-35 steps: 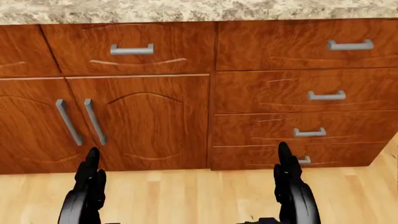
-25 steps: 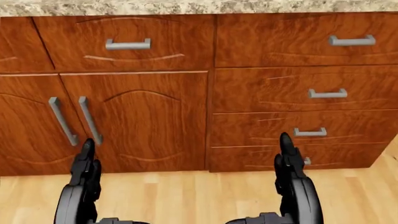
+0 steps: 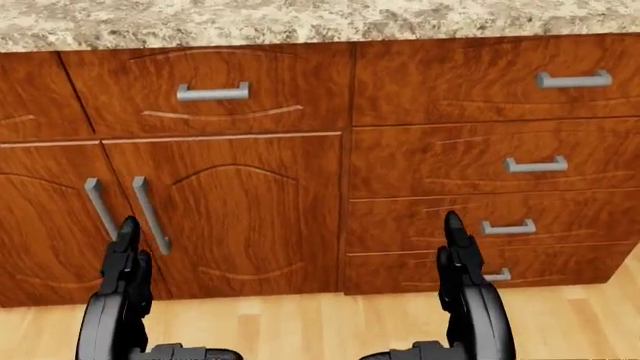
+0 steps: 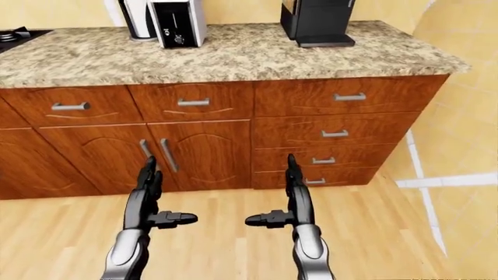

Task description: Push down the lever of the toaster to turn it on.

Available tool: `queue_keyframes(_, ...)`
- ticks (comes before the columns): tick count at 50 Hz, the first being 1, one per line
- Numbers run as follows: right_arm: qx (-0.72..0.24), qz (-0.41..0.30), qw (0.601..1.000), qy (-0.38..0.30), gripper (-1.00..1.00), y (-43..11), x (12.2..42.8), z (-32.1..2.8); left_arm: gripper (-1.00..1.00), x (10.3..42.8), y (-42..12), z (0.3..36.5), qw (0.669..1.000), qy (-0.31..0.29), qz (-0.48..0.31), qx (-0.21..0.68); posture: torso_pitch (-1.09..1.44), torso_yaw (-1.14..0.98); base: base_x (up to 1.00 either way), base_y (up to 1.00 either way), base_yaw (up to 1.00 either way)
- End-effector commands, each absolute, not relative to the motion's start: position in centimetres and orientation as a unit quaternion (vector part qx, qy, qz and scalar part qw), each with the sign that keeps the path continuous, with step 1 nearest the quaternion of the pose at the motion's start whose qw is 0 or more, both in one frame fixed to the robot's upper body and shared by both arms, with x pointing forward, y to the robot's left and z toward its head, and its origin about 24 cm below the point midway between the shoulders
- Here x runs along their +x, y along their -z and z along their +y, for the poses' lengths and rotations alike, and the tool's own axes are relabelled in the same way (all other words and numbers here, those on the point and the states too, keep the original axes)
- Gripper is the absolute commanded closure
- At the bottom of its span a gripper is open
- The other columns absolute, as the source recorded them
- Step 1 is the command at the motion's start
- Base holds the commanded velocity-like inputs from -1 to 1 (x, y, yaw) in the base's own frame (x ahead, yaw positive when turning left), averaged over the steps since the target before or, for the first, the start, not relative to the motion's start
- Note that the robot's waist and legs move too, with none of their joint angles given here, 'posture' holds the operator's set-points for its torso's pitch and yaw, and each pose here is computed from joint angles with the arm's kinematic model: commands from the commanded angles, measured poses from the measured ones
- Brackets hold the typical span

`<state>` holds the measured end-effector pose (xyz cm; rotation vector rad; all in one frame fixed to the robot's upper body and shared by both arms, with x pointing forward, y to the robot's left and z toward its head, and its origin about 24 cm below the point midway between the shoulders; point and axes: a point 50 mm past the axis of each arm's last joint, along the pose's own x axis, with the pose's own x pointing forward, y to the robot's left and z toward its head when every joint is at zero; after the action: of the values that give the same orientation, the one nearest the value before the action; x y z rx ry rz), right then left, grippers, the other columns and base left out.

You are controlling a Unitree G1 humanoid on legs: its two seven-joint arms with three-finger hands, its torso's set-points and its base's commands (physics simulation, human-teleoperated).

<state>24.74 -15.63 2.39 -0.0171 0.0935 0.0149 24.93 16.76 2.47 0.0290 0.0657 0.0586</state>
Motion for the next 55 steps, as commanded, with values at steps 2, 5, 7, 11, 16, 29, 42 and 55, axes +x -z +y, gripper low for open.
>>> queue_keyframes(2,-0.012,0.005,1.0,-0.001,-1.0,-4.01,25.18,-15.91,-1.0,25.57,-4.43,16.29,1.0,-0.019,-0.016,0.013,0.0,0.0,0.0,0.11,0.0)
queue_keyframes(5,-0.012,0.005,1.0,-0.002,-1.0,-3.9,25.24,-15.94,-1.0,25.52,-4.24,16.31,1.0,-0.02,-0.016,0.014,0.0,0.0,0.0,0.11,0.0)
queue_keyframes(7,-0.013,0.005,1.0,-0.002,-1.0,-3.79,25.31,-15.97,-1.0,25.51,-4.35,16.29,1.0,-0.019,-0.016,0.014,0.0,0.0,0.0,0.11,0.0)
queue_keyframes(11,-0.013,0.005,1.0,-0.002,-1.0,-3.86,25.27,-15.96,-1.0,25.48,-4.26,16.31,1.0,-0.02,-0.016,0.015,0.0,0.0,0.0,0.11,0.0)
queue_keyframes(16,-0.013,0.005,1.0,-0.002,-1.0,-3.78,25.26,-15.98,-1.0,25.52,-4.36,16.31,1.0,-0.02,-0.016,0.015,0.0,0.0,0.0,0.11,0.0)
queue_keyframes(29,-0.013,0.004,1.0,-0.004,-1.0,-3.9,25.2,-15.91,-1.0,25.49,-4.21,16.33,1.0,-0.02,-0.017,0.016,0.0,0.0,0.0,0.19,0.0)
queue_keyframes(42,-0.015,0.002,1.0,-0.004,-1.0,-3.81,25.31,-16.01,-1.0,25.59,-4.14,16.33,0.999,-0.021,-0.015,0.02,0.0,0.0,0.0,0.2,0.0)
queue_keyframes(55,-0.014,0.003,1.0,-0.004,-1.0,-3.9,25.17,-15.93,-1.0,25.49,-4.38,16.26,0.999,-0.021,-0.016,0.018,0.0,0.0,0.0,0.2,0.0)
